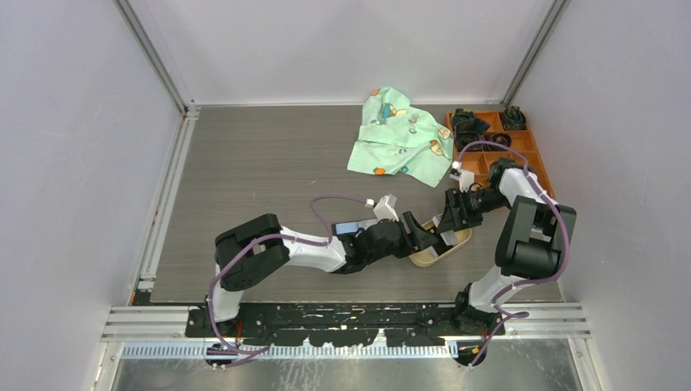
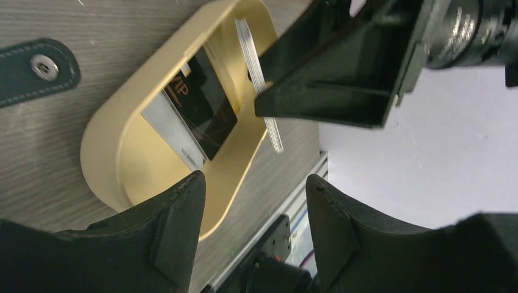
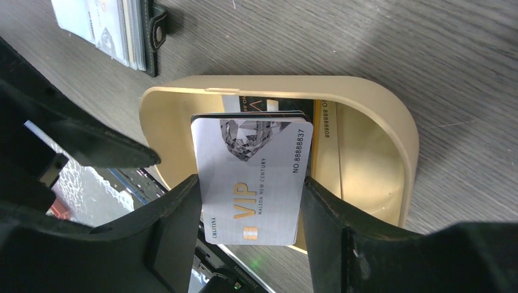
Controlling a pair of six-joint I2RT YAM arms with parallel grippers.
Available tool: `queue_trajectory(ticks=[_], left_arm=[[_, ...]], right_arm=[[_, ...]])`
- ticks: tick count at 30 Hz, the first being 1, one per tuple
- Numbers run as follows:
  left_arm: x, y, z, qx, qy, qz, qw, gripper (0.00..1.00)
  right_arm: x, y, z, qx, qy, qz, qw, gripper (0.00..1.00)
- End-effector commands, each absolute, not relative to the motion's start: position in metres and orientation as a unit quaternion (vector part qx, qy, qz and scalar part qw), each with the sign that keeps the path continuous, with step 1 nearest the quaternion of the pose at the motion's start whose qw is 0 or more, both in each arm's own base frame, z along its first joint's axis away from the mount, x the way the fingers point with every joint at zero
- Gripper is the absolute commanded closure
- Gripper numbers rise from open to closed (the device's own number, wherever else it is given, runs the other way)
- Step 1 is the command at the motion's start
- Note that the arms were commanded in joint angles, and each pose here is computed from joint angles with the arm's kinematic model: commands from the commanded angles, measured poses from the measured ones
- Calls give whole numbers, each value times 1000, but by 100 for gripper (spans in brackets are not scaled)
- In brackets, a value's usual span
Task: Put the credit cards into the card holder
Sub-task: Pick up the credit card from the storage box.
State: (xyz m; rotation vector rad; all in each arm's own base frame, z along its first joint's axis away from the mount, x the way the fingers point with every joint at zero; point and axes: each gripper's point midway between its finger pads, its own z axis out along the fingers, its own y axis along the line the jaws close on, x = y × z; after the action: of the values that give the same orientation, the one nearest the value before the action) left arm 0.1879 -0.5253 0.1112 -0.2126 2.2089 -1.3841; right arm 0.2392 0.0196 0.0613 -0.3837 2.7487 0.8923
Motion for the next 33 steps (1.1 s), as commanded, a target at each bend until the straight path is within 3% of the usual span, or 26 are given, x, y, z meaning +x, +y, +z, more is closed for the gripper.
queue_trajectory(ticks=[1,33], left_arm=[[214,-537,135,-147,780,-534,289,38],[232,-592,107,-161,782,-529,288,54]], right_arm=[[247,23,78,-148,924,325,139,62],[245,25,80,-130,923,345,113,61]])
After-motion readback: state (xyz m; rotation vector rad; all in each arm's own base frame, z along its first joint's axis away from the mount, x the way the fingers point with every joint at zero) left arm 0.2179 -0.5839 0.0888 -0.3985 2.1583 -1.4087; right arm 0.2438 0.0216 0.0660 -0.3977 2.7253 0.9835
